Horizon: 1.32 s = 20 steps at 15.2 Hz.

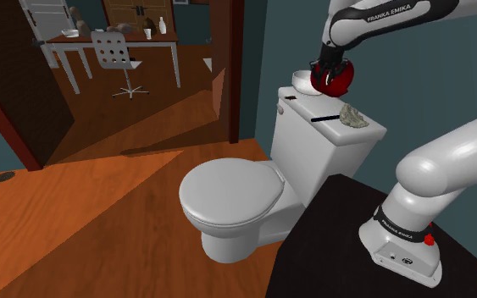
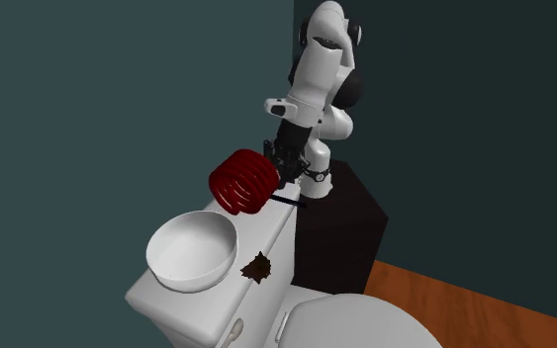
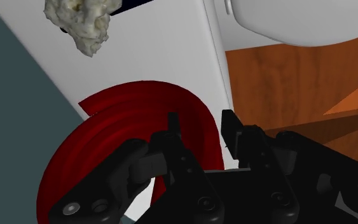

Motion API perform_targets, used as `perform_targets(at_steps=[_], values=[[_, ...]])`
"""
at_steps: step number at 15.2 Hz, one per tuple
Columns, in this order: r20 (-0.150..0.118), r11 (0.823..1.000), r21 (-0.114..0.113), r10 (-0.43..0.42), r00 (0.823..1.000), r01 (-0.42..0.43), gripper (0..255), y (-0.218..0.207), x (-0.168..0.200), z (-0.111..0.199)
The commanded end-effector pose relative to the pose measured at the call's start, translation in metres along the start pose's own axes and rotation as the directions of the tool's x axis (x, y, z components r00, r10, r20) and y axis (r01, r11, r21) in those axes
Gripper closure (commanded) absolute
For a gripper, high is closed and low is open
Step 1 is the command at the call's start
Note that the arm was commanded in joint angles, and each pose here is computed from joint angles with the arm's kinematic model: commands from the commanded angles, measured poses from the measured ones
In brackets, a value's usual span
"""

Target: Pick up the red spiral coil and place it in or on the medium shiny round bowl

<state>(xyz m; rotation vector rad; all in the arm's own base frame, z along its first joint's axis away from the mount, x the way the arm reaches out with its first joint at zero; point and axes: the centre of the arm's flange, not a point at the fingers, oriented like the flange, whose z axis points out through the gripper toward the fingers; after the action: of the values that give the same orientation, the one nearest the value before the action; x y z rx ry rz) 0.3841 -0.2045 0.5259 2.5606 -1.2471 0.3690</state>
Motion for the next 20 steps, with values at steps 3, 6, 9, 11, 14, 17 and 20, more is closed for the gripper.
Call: perform_targets(at_steps=[3, 6, 9, 11, 14, 17, 20], values=[[-0.001, 1.000, 0.000, 0.000, 1.000, 0.000, 255, 0.002, 0.007, -0.020], [-0.001, 1.000, 0.000, 0.000, 1.000, 0.000, 255, 0.004, 0.013, -0.035], [-0.001, 1.000, 0.000, 0.000, 1.000, 0.000, 255, 0.006, 0.018, -0.050], [-0.001, 1.000, 0.000, 0.000, 1.000, 0.000, 255, 0.007, 0.022, -0.059], [-0.001, 1.000, 0.000, 0.000, 1.000, 0.000, 255, 0.009, 0.027, -0.074], [-0.001, 1.000, 0.000, 0.000, 1.000, 0.000, 255, 0.007, 0.052, -0.066], [-0.001, 1.000, 0.000, 0.000, 1.000, 0.000, 255, 0.003, 0.089, -0.051]])
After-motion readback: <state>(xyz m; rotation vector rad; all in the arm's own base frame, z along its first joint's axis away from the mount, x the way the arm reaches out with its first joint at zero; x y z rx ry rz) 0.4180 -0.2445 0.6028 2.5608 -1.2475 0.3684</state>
